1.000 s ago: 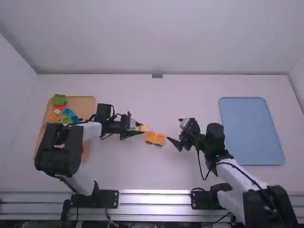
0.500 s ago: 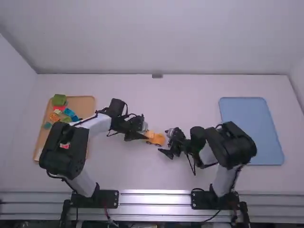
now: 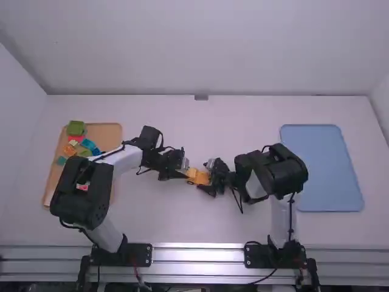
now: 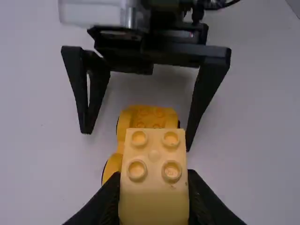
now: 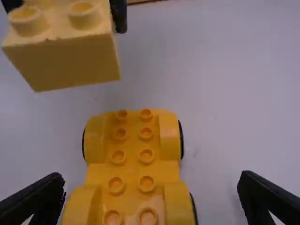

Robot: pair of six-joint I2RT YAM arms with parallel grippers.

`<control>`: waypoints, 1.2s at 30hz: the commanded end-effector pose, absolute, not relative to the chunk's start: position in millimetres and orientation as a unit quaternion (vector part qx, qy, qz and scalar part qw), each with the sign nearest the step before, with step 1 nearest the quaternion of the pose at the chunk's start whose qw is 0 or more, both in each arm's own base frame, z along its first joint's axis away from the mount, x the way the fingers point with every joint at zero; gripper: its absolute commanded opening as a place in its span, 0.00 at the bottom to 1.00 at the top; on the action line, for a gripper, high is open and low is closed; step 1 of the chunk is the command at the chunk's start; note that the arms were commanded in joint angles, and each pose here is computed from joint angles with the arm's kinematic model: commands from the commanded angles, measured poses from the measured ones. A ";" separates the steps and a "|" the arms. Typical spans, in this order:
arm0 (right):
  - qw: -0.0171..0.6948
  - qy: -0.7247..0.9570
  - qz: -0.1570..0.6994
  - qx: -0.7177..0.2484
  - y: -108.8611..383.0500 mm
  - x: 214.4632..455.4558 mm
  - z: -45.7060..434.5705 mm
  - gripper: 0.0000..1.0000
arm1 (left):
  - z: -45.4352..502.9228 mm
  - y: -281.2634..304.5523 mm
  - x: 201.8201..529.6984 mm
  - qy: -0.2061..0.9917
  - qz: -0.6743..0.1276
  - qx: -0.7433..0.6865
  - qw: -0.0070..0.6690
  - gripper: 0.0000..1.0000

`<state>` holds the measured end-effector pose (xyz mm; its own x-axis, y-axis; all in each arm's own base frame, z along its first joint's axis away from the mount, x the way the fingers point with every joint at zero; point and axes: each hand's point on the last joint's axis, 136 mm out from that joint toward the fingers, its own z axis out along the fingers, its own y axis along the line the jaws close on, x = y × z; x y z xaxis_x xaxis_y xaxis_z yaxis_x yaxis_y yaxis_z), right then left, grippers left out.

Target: Assemble lego blocks to make yellow taxi

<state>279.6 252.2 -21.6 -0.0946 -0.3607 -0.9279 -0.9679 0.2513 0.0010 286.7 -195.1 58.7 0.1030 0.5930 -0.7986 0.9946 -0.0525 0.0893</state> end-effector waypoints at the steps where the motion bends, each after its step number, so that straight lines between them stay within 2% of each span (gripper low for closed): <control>1: 0.440 0.657 0.322 -0.522 254.0 276.8 -32.4 0.98 | 63.9 -196.1 284.7 0.592 -0.302 0.664 0.344 0.02; 6: 0.445 0.648 0.302 -0.540 252.6 273.7 -36.0 0.84 | 62.0 -195.5 283.0 0.593 -0.303 0.663 0.343 0.02; 7: 0.447 0.642 0.298 -0.547 252.0 273.2 -36.2 0.76 | 60.6 -196.8 280.0 0.592 -0.306 0.664 0.340 0.02; 9: 0.449 0.640 0.296 -0.549 251.1 273.9 -36.1 0.70 | 59.3 -197.5 277.7 0.592 -0.308 0.664 0.338 0.02; 11: 0.452 0.639 0.299 -0.546 249.1 277.2 -34.0 0.52 | 55.0 -196.9 274.9 0.591 -0.308 0.664 0.339 0.02; 14: 0.451 0.624 0.308 -0.558 250.7 277.4 -32.7 0.43 | 49.6 -197.4 271.6 0.586 -0.308 0.664 0.348 0.02; 20: 0.439 0.581 0.336 -0.597 252.1 274.5 -33.1 0.41 | 45.7 -201.4 266.6 0.573 -0.317 0.657 0.375 0.04; 26: 0.421 0.552 0.375 -0.614 248.2 276.4 -30.7 0.47 | 42.9 -205.0 282.5 0.616 -0.307 0.617 0.382 0.04; 31: 0.405 0.551 0.377 -0.625 246.3 279.5 -34.2 0.52 | 33.7 -211.3 280.2 0.628 -0.290 0.620 0.371 0.04; 36: 0.400 0.542 0.376 -0.637 250.9 278.3 -34.8 0.52 | 25.5 -213.5 281.7 0.646 -0.270 0.616 0.360 0.02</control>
